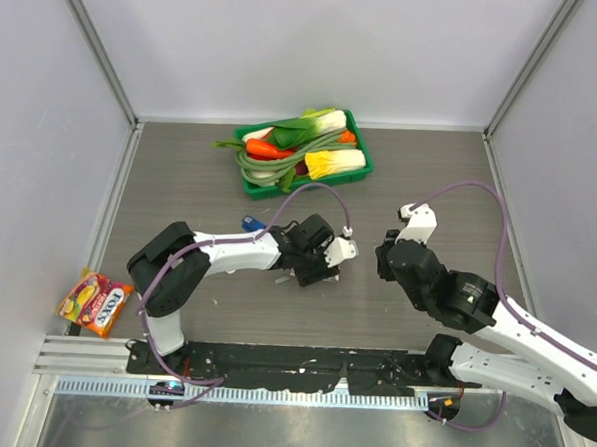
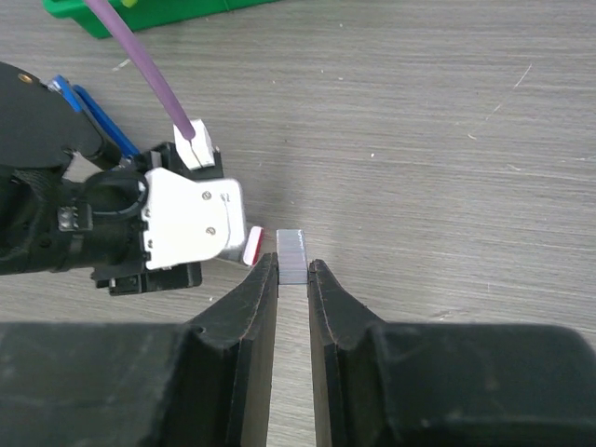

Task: Unload the staples from the stapler

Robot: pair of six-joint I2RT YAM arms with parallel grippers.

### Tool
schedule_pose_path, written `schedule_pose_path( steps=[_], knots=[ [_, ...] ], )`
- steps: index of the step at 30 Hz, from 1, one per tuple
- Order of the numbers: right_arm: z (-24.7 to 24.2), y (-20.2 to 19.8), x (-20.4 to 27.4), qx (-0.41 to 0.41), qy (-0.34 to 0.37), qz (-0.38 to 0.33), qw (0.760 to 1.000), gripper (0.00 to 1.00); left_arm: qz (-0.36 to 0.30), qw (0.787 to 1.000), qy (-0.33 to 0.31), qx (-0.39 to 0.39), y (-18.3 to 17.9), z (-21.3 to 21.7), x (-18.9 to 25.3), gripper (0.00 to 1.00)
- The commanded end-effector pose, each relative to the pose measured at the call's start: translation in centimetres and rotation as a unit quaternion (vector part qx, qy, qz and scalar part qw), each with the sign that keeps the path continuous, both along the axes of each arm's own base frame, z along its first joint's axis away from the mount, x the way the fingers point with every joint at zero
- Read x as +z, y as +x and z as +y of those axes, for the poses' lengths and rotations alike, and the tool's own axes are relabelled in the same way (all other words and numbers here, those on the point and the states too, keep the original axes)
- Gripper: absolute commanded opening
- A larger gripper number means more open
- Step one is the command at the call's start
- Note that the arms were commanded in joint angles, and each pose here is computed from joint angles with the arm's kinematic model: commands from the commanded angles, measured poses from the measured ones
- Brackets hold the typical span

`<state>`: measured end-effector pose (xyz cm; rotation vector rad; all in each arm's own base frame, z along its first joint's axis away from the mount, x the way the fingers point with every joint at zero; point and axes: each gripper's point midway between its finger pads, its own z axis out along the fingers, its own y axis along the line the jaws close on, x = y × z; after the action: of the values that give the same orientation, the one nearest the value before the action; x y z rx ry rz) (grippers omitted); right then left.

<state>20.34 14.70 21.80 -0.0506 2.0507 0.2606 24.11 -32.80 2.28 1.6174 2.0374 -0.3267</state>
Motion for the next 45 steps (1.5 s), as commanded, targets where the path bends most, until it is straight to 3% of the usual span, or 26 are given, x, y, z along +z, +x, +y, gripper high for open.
schedule_pose_path(
  steps=[1,4,8,13,17,20,29,45],
  knots=[
    [0.7,0.8,-0.1,-0.006,0.012,-0.011,1.0,0.06,0.057,0.997,0.023,0.048,-2.1,2.2,-0.6,0.6],
    [1.0,0.9,-0.6,-0.005,0.013,-0.009,1.0,0.06,0.086,0.995,-0.001,0.05,-2.8,1.5,0.3,0.67],
    [1.9,1.1,-1.5,0.004,0.022,-0.004,1.0,0.06,0.118,0.99,-0.034,0.066,-2.4,1.0,2.1,0.85],
    [4.2,1.7,-3.4,0.031,0.034,0.008,0.999,0.06,0.158,0.976,-0.101,0.112,1.1,1.0,6.5,0.88],
    [6.5,2.1,-5.4,0.056,0.037,0.023,0.997,0.04,0.146,0.97,-0.147,0.124,3.3,2.2,10.0,0.89],
    [8.6,2.5,-6.5,0.075,0.061,0.028,0.995,0.03,0.128,0.97,-0.166,0.124,4.1,3.4,12.0,0.88],
    [11.9,3.3,-9.9,0.083,0.085,0.044,0.992,0.01,0.122,0.976,-0.149,0.106,1.6,5.7,11.8,0.71],
    [11.9,3.3,-12.9,0.022,0.04,0.052,0.998,0.01,0.095,0.984,-0.105,0.107,0.7,8.4,9.3,0.7]
  ],
)
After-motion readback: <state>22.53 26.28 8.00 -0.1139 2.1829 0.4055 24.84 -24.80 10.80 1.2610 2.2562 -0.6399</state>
